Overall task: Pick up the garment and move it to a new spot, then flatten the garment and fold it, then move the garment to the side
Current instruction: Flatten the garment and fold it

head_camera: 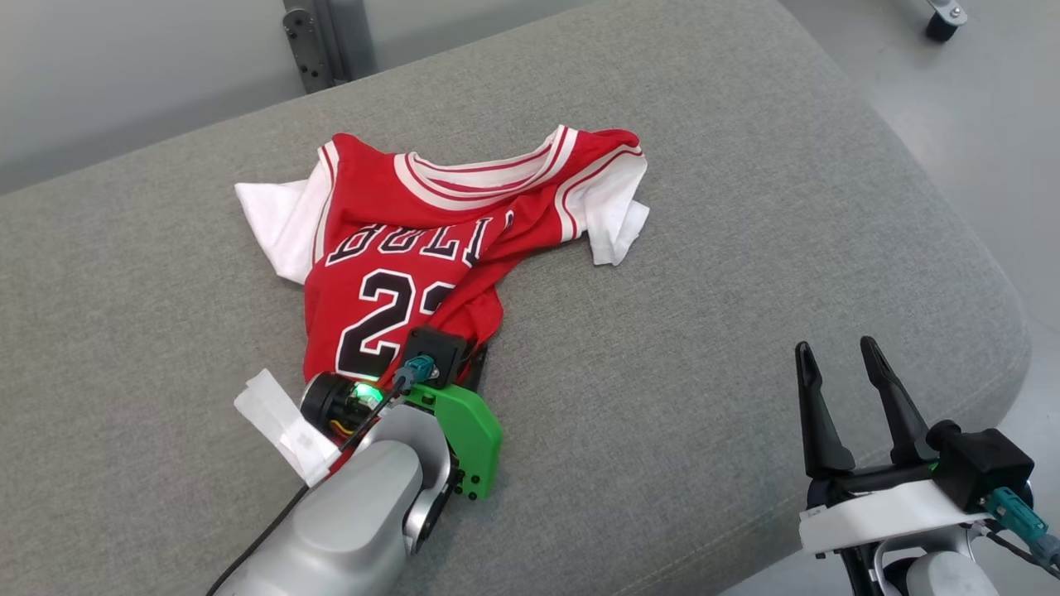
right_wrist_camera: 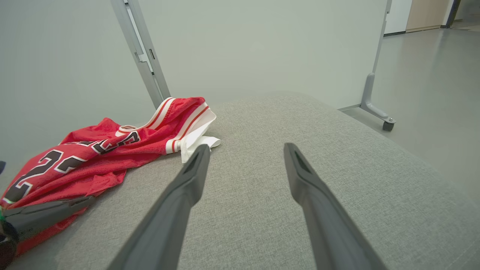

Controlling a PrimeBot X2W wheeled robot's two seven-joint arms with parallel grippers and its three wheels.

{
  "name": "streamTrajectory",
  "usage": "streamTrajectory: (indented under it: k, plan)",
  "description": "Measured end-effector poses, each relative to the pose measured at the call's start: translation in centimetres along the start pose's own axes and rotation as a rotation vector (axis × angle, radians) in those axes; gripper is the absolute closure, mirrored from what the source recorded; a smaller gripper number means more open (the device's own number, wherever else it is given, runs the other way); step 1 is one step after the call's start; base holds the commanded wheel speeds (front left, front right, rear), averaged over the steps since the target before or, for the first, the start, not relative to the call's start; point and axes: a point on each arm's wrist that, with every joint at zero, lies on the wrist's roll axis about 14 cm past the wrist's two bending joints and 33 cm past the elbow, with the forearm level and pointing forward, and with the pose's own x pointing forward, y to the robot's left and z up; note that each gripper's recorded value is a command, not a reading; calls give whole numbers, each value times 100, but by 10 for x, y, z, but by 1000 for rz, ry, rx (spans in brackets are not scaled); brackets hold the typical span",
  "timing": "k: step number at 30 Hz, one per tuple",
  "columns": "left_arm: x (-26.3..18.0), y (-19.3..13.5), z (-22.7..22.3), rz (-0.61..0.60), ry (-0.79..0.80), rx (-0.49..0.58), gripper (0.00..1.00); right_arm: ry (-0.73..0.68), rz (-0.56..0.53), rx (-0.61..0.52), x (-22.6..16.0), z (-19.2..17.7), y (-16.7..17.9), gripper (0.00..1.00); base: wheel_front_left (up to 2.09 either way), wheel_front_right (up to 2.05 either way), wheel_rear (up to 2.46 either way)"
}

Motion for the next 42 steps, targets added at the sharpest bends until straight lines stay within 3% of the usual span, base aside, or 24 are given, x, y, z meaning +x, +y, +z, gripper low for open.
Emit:
streamTrajectory:
  k: [8, 13, 17, 24, 31, 32, 33, 34, 35, 42]
  plan:
    - [-30, -35, 60, -196, -181, -104, 100, -11, 23, 4, -1, 2, 5, 0, 0, 0, 0]
    - [-83, -26, 90, -225, -248, -157, 100, -6, 55, 6, -1, -1, 14, 0, 0, 0, 0]
    - [-128, 16, 88, -100, -252, -185, 100, -11, 92, 15, 3, -1, 26, 0, 0, 0, 0]
    - [-185, 91, 40, 189, -191, -261, 100, -2, 147, 18, 11, -5, 43, 0, 0, 0, 0]
    - [-203, 118, -14, 332, -144, -379, 100, 25, 198, 26, 19, -15, 60, 0, 0, 0, 0]
    - [-204, 121, -19, 353, -148, -397, 95, 30, 205, 28, 20, -17, 63, 0, 0, 0, 0]
    - [-204, 125, -24, 381, -160, -419, 62, 34, 210, 29, 21, -18, 65, 0, 0, 0, 0]
    - [-205, 128, -30, 408, -160, -430, 11, 37, 217, 30, 22, -19, 67, 0, 0, 0, 0]
    - [-207, 132, -37, 437, -151, -435, 0, 40, 223, 31, 22, -20, 69, 0, 0, 0, 0]
    - [-230, 159, -70, 635, -141, -493, 0, 36, 240, 29, 26, -20, 75, 0, 0, 0, 0]
